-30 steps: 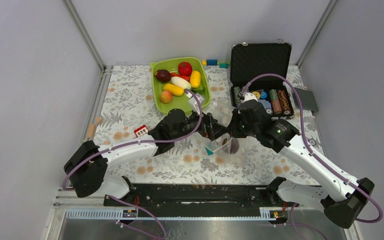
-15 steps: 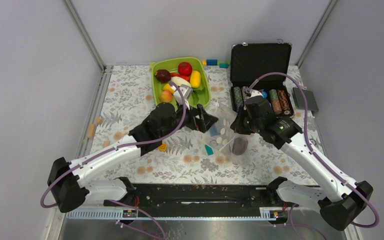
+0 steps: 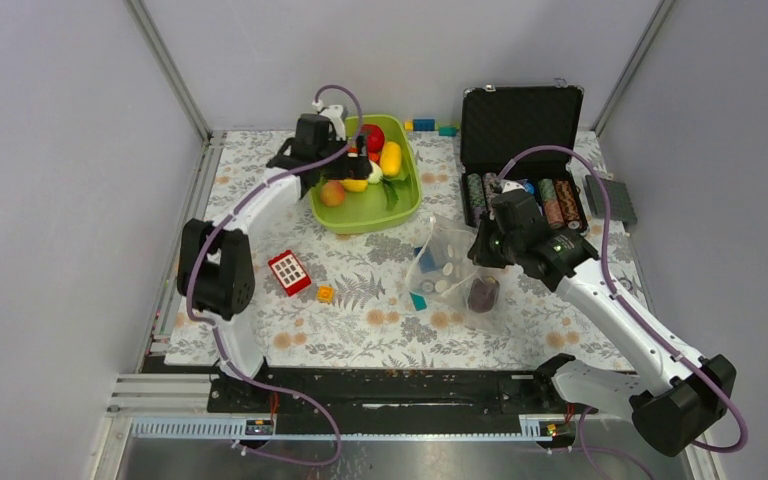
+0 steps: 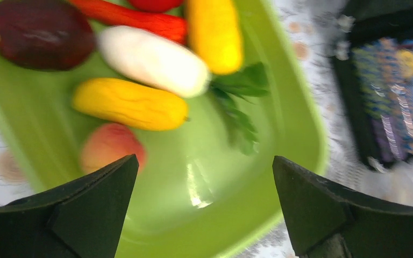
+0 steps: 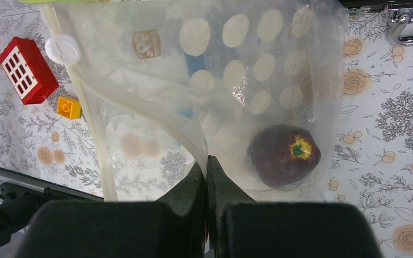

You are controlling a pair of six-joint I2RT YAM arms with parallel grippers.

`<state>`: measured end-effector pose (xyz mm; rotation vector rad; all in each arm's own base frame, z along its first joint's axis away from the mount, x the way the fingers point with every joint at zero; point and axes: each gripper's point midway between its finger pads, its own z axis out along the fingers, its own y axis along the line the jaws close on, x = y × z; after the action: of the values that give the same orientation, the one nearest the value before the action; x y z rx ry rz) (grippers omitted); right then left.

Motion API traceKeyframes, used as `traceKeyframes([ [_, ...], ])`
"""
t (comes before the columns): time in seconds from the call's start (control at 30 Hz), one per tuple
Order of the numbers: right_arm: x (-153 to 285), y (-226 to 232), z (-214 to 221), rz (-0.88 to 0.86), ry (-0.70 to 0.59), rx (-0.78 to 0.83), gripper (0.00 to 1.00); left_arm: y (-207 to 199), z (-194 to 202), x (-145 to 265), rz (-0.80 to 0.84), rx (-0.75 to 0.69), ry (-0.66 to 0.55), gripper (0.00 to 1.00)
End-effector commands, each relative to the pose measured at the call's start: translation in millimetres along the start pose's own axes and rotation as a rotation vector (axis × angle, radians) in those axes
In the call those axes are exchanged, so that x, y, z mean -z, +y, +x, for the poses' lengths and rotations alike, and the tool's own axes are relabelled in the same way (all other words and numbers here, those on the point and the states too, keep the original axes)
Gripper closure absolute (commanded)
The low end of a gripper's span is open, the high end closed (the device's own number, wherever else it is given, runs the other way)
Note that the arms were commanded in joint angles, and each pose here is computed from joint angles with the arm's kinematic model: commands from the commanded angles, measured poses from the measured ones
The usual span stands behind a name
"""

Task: Place the food in the zip-top bag and seal the zipper
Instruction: Pick up the fake fruit from the bin.

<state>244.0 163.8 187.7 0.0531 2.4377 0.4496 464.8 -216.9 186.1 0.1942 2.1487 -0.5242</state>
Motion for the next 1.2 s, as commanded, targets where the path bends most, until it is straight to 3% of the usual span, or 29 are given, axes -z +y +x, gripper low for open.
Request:
traceKeyframes([
  [0.0, -2, -5, -4, 0.004, -0.014, 0.017, 1.00, 47, -17, -12, -0.089, -0.021, 0.080, 0.01],
  [0.17, -5, -5, -2, -0.002, -0.004, 0.017, 1.00, 55, 21, -49, -0.025, -0.071, 0.214, 0.01],
  [0.3, -6, -7, 0, 0.003, -0.001, 0.013, 1.00, 90, 34, -61, -0.192, -0.083, 0.269, 0.01],
  [0.5, -8, -8, 2, 0.005, 0.008, 0.012, 1.00, 111, 44, -57, -0.296, -0.114, 0.289, 0.01],
  [0.93, -7, -11, 0, 0.021, -0.008, 0.011, 1.00, 118, 56, -61, -0.314, -0.116, 0.336, 0.02],
  [1.17, -6, -13, 1, 0.024, -0.009, 0.010, 1.00, 109, 79, -66, -0.256, -0.061, 0.418, 0.13],
])
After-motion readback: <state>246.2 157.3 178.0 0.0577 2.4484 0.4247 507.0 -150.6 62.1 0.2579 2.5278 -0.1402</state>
